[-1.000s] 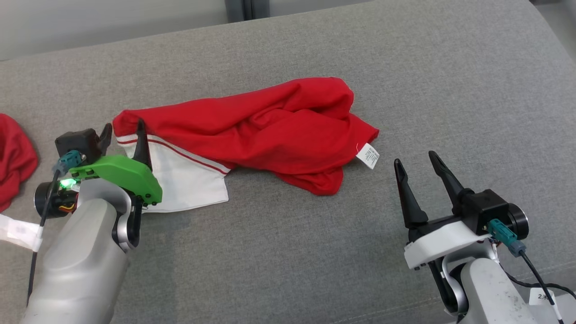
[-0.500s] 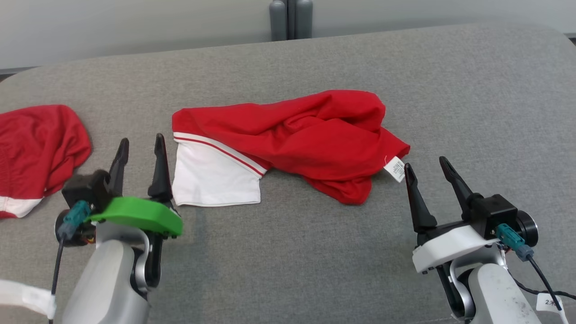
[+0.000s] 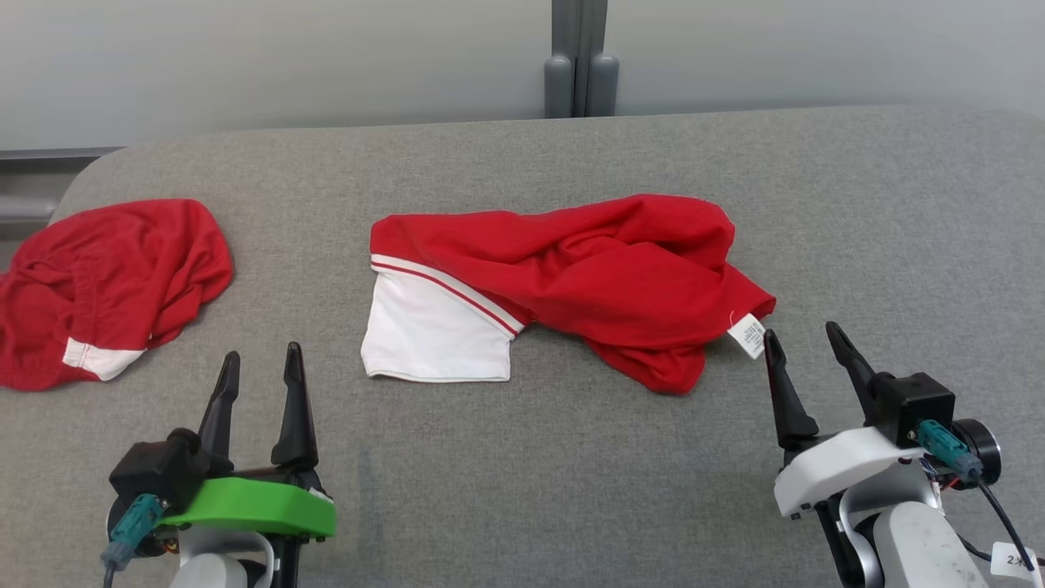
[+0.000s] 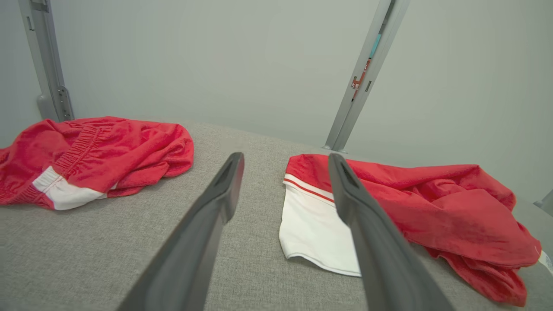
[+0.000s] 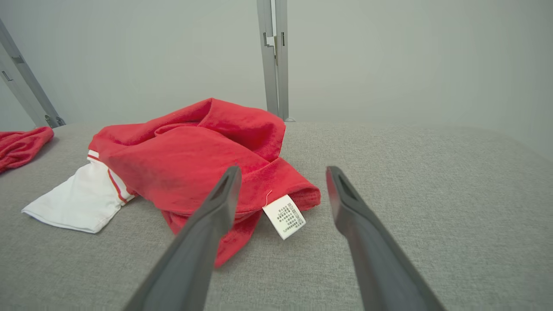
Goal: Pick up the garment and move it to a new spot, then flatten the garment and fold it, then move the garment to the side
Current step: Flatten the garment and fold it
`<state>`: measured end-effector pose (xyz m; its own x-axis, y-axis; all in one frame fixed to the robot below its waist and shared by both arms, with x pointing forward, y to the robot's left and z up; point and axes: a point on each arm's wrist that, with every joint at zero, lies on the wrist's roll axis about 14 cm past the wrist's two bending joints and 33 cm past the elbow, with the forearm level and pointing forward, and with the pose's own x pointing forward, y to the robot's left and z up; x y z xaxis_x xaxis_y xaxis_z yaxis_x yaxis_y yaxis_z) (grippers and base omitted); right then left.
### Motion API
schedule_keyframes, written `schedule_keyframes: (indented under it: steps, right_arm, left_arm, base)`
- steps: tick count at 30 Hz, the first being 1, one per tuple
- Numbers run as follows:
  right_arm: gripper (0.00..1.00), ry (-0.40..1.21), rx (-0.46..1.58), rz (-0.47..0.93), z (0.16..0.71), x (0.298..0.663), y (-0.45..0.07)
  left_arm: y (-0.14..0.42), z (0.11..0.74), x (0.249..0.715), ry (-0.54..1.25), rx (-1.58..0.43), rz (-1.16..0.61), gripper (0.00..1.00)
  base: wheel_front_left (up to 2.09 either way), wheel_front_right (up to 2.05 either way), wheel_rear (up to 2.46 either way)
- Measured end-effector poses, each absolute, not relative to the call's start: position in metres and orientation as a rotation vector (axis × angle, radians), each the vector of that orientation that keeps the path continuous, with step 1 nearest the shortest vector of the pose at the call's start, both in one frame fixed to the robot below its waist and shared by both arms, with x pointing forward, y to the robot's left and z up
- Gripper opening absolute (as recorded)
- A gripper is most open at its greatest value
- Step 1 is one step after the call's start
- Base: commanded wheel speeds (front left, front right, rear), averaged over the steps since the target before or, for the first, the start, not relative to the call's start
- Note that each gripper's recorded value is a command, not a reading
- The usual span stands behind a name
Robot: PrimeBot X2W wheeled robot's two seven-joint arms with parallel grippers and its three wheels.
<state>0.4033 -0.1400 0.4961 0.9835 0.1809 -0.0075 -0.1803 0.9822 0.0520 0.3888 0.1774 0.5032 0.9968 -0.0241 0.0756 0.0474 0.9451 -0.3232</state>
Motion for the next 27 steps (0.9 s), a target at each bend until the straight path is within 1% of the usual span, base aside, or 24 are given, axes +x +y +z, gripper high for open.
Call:
schedule_keyframes:
  steps: [3, 6, 11, 14, 18, 22, 27]
  right_arm:
    - [1.00, 0.051, 0.048, 0.166, 0.489, 0.404, -0.145]
    - [1.00, 0.128, 0.041, 0.136, 0.476, 0.409, -0.155]
    - [1.00, 0.250, -0.089, 0.132, 0.460, 0.429, -0.169]
    - [1.00, 0.299, -0.156, 0.146, 0.452, 0.442, -0.176]
    - [1.00, 0.356, -0.176, 0.187, 0.436, 0.456, -0.172]
    - [1.00, 0.392, -0.178, 0.227, 0.422, 0.468, -0.165]
    - [1.00, 0.420, -0.252, 0.286, 0.406, 0.484, -0.161]
  left_arm:
    - [0.179, 0.505, 0.386, -0.079, -0.322, -0.036, 1.00]
    - [0.179, 0.506, 0.386, -0.082, -0.319, -0.035, 1.00]
    - [0.175, 0.498, 0.389, -0.061, -0.317, -0.044, 1.00]
    - [0.172, 0.494, 0.393, -0.048, -0.314, -0.052, 1.00]
    - [0.172, 0.491, 0.399, -0.041, -0.311, -0.052, 1.00]
    - [0.176, 0.486, 0.406, -0.033, -0.308, -0.040, 1.00]
    - [0.183, 0.483, 0.415, -0.030, -0.303, -0.019, 1.00]
  base:
    - [0.00, 0.00, 0.00]
    - [0.00, 0.00, 0.00]
    - [0.00, 0.00, 0.00]
    - [0.00, 0.00, 0.00]
    - [0.00, 0.00, 0.00]
    - [0.00, 0.00, 0.00]
    - [0.00, 0.00, 0.00]
